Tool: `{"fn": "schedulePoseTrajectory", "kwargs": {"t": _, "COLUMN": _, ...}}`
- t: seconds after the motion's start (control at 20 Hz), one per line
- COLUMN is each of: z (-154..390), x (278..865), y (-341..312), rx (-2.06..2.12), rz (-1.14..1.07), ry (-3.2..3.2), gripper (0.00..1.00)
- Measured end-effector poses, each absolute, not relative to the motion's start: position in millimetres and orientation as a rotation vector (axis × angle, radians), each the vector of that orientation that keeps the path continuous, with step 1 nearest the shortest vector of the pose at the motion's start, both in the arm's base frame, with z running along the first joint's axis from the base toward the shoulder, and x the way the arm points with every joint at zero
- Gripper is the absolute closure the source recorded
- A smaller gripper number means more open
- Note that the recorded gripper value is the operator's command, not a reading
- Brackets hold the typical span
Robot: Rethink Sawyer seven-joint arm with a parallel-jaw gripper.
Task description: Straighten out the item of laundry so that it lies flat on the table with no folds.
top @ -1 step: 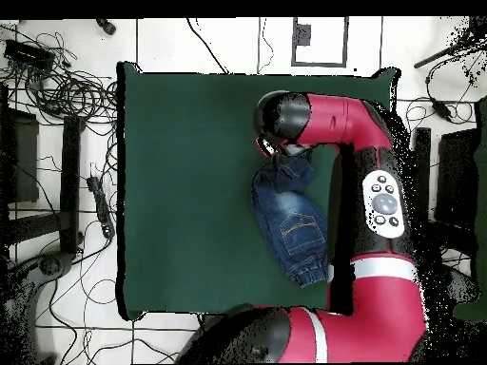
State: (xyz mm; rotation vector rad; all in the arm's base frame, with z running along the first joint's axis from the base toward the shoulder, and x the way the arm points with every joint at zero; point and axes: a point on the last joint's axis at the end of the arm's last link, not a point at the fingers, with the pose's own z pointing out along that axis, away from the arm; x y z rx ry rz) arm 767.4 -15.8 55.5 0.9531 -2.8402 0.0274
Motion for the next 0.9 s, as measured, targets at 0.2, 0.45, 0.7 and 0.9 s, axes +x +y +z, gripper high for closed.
{"fn": "schedulePoseTrajectory", "kwargs": {"t": 0.2, "z": 53, "x": 774, "y": -9, "rx": 0.942, "rz": 0.011, "ry": -2.806, "gripper": 1.00}}
{"fn": "schedulePoseTrajectory", "kwargs": {"t": 0.45, "z": 50, "x": 784, "y": -8, "rx": 0.921, "rz": 0.000, "ry": -2.783, "gripper": 1.00}}
{"fn": "schedulePoseTrajectory", "kwargs": {"t": 0.7, "z": 46, "x": 795, "y": -14, "rx": 0.899, "rz": 0.003, "ry": -2.791, "gripper": 1.00}}
{"fn": "schedulePoseTrajectory", "kwargs": {"t": 0.9, "z": 43, "x": 803, "y": -20, "rx": 0.880, "rz": 0.006, "ry": -2.797, "gripper": 1.00}}
